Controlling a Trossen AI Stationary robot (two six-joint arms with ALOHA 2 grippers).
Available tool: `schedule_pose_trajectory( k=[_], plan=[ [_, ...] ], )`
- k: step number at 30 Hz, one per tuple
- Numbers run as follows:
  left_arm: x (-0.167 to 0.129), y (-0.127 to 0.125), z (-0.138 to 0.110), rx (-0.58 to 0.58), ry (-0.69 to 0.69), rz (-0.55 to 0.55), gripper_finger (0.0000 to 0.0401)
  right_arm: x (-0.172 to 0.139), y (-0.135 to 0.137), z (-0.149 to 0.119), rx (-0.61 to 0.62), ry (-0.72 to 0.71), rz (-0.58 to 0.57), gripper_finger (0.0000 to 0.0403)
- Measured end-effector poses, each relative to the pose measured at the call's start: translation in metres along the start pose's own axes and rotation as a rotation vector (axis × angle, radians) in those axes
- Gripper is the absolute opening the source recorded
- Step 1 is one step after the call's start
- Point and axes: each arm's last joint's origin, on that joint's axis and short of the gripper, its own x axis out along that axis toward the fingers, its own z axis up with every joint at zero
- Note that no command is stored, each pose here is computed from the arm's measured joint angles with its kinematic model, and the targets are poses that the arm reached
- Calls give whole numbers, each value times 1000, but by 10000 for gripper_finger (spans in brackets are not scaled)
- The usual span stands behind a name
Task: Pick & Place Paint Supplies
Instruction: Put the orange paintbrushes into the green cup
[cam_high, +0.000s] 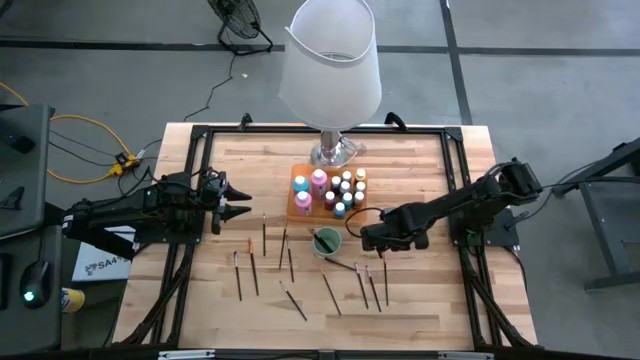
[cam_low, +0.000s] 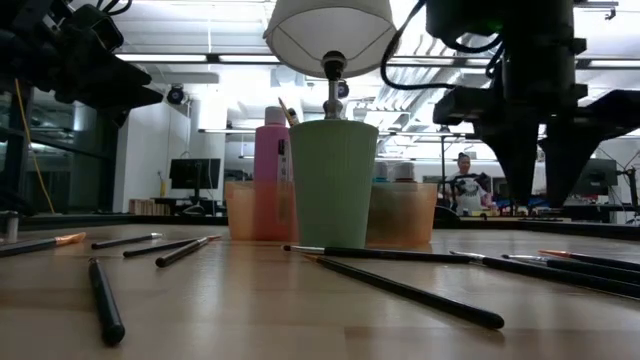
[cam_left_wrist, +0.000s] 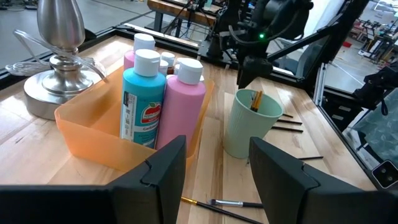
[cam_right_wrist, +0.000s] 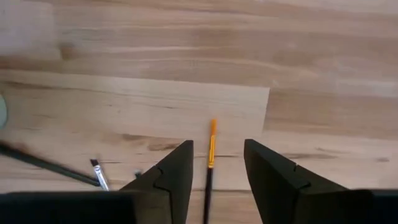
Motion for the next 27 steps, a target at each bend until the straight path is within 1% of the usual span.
schedule_pose_trajectory(
  k=[3, 6, 12, 19, 27],
  plan=[
    [0, 0, 0, 0, 0, 0, 172, 5, 2, 3, -33, 3, -13, 130],
    [0, 0, 0, 0, 0, 0, 172, 14, 5, 3, -48, 37, -44, 125],
    [0, 0, 0, 0, 0, 0, 172, 29, 7, 3, -73, 60, -94, 117],
    [0, 0, 0, 0, 0, 0, 172, 43, 14, 5, -79, 60, -91, 116],
    [0, 0, 0, 0, 0, 0, 172, 43, 14, 6, -78, 70, -92, 109]
  ],
)
